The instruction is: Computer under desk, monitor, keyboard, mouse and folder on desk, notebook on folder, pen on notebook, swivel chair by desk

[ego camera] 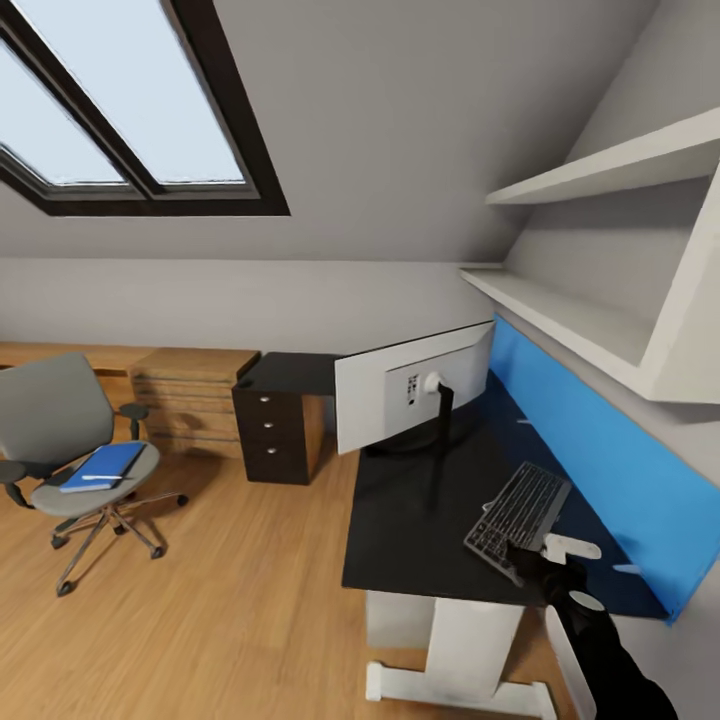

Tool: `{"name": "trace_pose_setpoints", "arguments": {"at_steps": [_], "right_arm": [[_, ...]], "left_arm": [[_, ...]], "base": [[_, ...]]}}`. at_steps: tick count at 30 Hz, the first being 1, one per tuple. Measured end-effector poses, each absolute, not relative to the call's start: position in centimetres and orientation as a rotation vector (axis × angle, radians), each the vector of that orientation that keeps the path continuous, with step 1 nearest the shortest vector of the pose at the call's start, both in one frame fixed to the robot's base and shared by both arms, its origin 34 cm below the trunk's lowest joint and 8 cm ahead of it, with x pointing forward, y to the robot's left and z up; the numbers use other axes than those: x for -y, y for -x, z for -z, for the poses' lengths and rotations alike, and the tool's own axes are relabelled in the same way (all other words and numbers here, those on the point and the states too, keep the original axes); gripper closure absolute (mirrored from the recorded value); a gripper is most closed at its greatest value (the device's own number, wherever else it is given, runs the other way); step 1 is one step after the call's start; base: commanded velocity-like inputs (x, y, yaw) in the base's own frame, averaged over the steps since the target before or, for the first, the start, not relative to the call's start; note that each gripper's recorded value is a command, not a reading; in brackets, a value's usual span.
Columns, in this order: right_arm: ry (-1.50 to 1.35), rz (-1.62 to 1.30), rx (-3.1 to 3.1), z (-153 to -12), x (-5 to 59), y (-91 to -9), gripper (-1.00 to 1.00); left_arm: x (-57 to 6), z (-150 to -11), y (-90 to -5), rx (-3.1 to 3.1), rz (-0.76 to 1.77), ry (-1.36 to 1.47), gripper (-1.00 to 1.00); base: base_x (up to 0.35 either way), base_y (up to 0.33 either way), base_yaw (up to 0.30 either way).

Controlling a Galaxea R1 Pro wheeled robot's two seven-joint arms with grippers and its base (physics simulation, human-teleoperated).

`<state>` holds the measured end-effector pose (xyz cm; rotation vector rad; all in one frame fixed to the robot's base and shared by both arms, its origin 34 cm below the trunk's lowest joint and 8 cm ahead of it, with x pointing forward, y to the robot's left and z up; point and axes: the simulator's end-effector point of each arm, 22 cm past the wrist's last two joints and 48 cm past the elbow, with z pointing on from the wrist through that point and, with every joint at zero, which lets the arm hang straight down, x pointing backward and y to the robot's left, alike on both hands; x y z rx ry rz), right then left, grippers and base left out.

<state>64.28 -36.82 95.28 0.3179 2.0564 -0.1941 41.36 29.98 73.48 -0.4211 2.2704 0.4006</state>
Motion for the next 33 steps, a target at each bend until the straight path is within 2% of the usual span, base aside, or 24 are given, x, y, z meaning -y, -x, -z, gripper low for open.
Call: {"name": "trace_pose_setpoints", "arguments": {"at_steps": [15, 24, 33], "right_arm": [[-0.309, 0.243, -2.018, -93.1, 39.5, -63.6, -1.0], [-0.316, 0.255, -2.039, -91.4, 40.2, -63.6, -1.0], [-0.327, 0.27, -2.065, -90.1, 41.2, -64.1, -1.0]], "left_arm": [[-29.8, -73.4, -41.3, -2.275, -0.395, 0.419, -1.0], [-29.7, -73.3, -41.3, -2.276, -0.394, 0.415, -1.0], [-29.8, -73.3, -41.3, -2.276, -0.395, 0.417, -1.0]], "base": [[0.327, 0.072, 0.0], [0.314, -0.098, 0.0], [0.112, -0.04, 0.0]]}}
